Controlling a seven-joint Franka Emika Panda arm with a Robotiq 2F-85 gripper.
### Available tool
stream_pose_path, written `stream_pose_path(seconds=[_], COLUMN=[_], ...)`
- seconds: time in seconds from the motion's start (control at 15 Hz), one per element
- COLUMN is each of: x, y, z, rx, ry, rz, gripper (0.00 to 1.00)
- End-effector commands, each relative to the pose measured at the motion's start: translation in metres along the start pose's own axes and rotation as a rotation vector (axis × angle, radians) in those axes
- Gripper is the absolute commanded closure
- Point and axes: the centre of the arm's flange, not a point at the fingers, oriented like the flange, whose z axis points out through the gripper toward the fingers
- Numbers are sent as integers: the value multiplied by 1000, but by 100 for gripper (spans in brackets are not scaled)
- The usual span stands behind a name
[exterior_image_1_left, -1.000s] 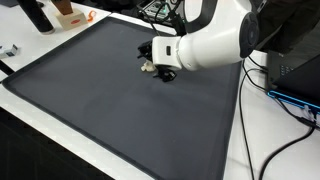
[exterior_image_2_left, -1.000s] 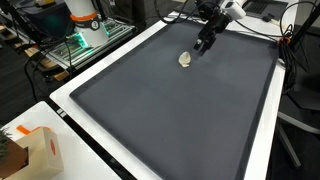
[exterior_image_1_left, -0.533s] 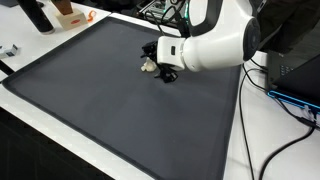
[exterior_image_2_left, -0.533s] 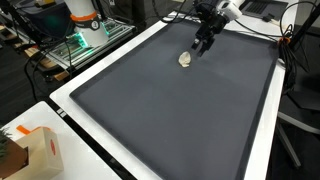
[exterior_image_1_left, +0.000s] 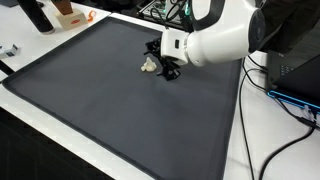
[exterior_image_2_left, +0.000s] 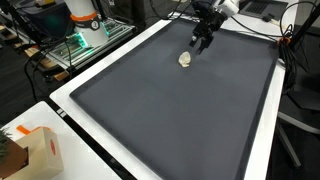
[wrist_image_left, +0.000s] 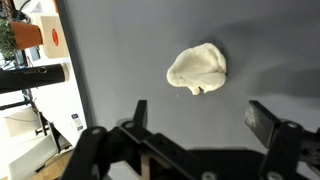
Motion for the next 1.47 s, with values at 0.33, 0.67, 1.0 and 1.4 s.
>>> stream_pose_path(seconds=[0.33,0.67,1.0,1.4], x=[-23,-28,-30,-28], y=[25,35,46,62], z=[5,4,5,6], rx=[48,80,160,292], ry=[33,27,33,55], rz=[44,58,39,25], gripper=[0,0,0,0])
